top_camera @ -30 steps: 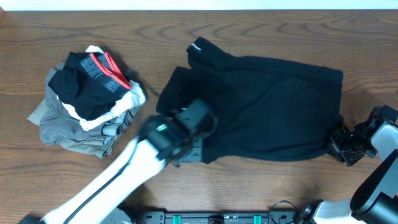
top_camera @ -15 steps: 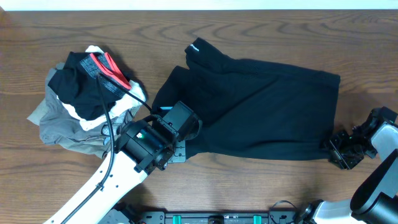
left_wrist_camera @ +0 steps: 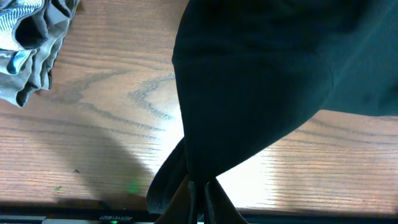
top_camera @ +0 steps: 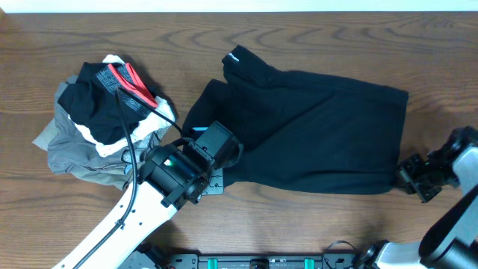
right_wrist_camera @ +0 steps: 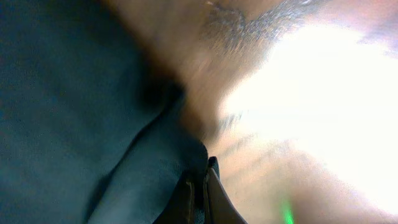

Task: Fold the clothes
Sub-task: 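Grasp the garment's left side with the left gripper and pull it straight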

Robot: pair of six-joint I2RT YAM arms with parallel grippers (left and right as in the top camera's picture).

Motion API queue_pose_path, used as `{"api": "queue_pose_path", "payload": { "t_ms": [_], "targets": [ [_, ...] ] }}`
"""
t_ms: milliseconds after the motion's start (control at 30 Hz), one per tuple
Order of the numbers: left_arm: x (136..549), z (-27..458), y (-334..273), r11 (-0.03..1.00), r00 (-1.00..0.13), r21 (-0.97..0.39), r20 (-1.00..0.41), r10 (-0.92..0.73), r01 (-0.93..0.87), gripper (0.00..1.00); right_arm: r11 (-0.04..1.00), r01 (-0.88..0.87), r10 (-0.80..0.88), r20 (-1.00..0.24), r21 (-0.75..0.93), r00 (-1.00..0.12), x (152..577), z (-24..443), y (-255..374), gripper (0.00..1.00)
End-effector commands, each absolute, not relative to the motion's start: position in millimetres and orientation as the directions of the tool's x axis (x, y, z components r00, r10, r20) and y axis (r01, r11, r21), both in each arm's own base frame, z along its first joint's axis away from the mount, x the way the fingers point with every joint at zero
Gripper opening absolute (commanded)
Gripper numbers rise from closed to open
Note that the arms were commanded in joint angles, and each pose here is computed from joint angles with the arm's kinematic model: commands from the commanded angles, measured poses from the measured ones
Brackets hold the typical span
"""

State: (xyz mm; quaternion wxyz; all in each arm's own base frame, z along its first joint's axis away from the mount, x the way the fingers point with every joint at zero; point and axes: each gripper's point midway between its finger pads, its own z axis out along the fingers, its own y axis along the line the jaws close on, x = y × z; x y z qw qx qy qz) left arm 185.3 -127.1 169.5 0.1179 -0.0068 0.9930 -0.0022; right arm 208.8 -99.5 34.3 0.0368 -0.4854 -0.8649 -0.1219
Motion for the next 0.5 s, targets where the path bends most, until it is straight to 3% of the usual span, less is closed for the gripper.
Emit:
{"api": "queue_pose_path", "payload": {
  "t_ms": [0, 233, 467],
  "targets": [
    [191.8, 189.8, -124.7, 1.000, -0.956, -0.015, -0.293, -0.001, 0.004, 0.06, 0.531, 0.811, 0.835, 0.010, 0.246, -0.550, 228.9, 95.5, -120.7, 0.01],
    [185.4, 229.3, -119.3, 0.998, -0.938, -0.065, -0.347, -0.017, 0.006, 0.06, 0.561, 0.802, 0.827, -0.192, 0.204, -0.529, 204.2, 182.4, -129.3, 0.01],
    [182.4, 249.3, -104.2, 0.999, -0.921, -0.019, -0.389, 0.017, 0.026, 0.06, 0.576, 0.785, 0.808, -0.301, 0.226, -0.506, 198.6, 214.2, -127.7, 0.01]
  ]
}}
